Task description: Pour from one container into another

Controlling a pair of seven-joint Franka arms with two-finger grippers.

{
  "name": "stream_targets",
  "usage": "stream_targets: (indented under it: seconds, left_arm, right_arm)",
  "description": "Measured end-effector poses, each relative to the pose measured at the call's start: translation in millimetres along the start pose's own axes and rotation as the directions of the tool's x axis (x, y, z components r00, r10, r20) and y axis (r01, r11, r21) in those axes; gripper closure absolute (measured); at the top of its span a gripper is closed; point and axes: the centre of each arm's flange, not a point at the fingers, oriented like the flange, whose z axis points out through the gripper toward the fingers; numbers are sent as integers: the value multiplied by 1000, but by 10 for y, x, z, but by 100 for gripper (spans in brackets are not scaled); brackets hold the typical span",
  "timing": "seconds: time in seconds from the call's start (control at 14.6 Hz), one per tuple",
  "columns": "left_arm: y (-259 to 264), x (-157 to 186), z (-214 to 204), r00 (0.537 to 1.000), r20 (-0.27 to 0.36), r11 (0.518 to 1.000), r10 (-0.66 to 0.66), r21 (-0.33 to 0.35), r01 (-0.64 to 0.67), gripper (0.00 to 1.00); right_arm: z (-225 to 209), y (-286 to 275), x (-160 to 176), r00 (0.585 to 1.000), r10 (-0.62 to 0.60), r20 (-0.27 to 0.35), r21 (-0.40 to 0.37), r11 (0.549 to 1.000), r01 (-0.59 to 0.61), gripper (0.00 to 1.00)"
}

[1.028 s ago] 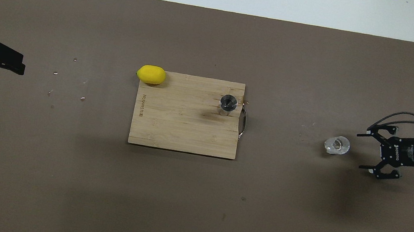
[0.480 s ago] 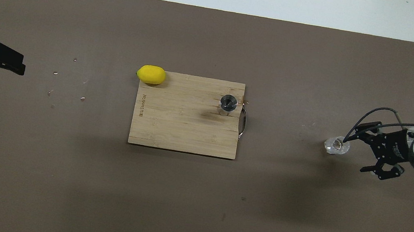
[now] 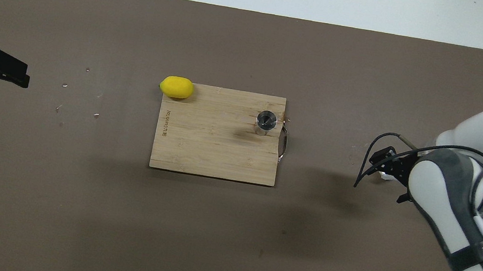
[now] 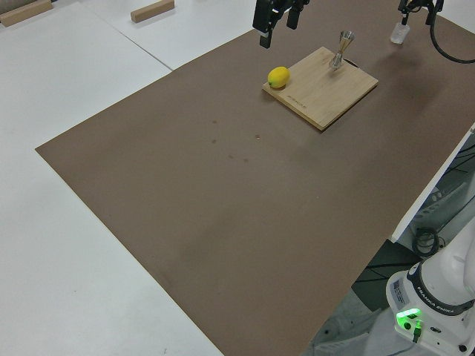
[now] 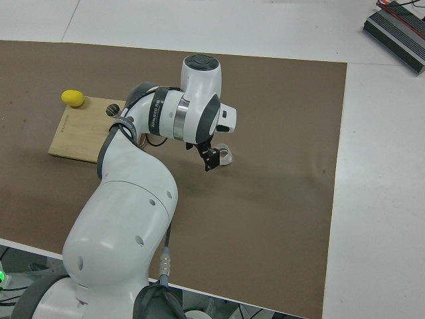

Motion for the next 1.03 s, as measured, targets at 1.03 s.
stream_targets:
  seconds: [1.03]
  left_arm:
    - [0, 0, 0, 1000, 0, 1000, 0, 0, 0, 0]
  right_arm:
    - [-1767, -154, -318, 874, -370, -315, -17, 923, 385, 0]
